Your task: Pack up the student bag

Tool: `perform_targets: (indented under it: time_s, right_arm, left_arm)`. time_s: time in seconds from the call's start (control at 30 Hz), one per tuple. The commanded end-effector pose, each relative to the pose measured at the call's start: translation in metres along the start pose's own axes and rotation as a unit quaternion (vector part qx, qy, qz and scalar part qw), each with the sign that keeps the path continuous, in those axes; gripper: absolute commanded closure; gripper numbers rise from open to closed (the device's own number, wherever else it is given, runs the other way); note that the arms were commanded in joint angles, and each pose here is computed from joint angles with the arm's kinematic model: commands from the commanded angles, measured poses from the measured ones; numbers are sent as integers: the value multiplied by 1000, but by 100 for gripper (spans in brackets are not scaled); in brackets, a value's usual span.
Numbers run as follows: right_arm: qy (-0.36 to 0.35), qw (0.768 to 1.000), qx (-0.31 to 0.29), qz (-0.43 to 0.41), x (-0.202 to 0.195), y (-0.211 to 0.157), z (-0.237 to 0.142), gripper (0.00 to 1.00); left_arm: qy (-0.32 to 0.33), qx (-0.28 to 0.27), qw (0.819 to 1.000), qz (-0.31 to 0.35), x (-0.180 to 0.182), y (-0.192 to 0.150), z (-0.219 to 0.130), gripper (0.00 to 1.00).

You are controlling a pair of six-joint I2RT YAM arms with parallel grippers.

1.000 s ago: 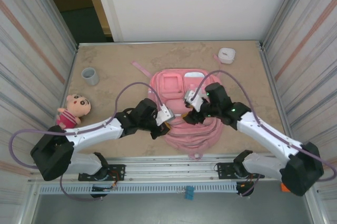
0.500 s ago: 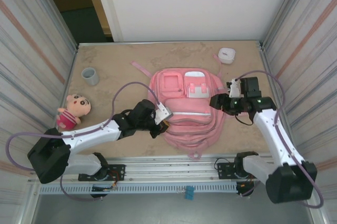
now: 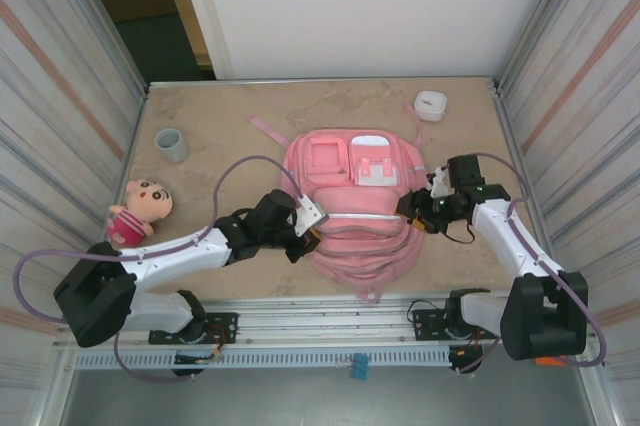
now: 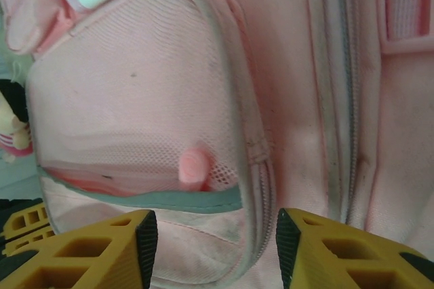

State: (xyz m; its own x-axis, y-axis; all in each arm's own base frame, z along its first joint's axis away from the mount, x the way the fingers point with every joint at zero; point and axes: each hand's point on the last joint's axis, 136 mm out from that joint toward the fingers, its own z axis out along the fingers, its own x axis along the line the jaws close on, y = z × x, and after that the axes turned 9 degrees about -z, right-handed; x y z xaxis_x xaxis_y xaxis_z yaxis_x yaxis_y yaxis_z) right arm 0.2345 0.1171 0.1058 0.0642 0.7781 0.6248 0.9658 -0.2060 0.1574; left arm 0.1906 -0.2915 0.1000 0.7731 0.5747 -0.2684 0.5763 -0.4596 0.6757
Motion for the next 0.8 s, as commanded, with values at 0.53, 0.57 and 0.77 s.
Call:
perform_targets:
  time_s: [0.53,0.57,0.77]
  right_arm:
    - [97,995,6,29,16,-10,28,77]
    - [99,995,4,29,17,-9,27,79]
    - [130,991,-15,37,28,-6,24,83]
  left_arm:
    - [-7,-34,999,-16,-12,26,6,86]
    - [-7,-33,999,-16,-13,25,7,85]
    - [-13,-27,999,-18,-19,22,14,84]
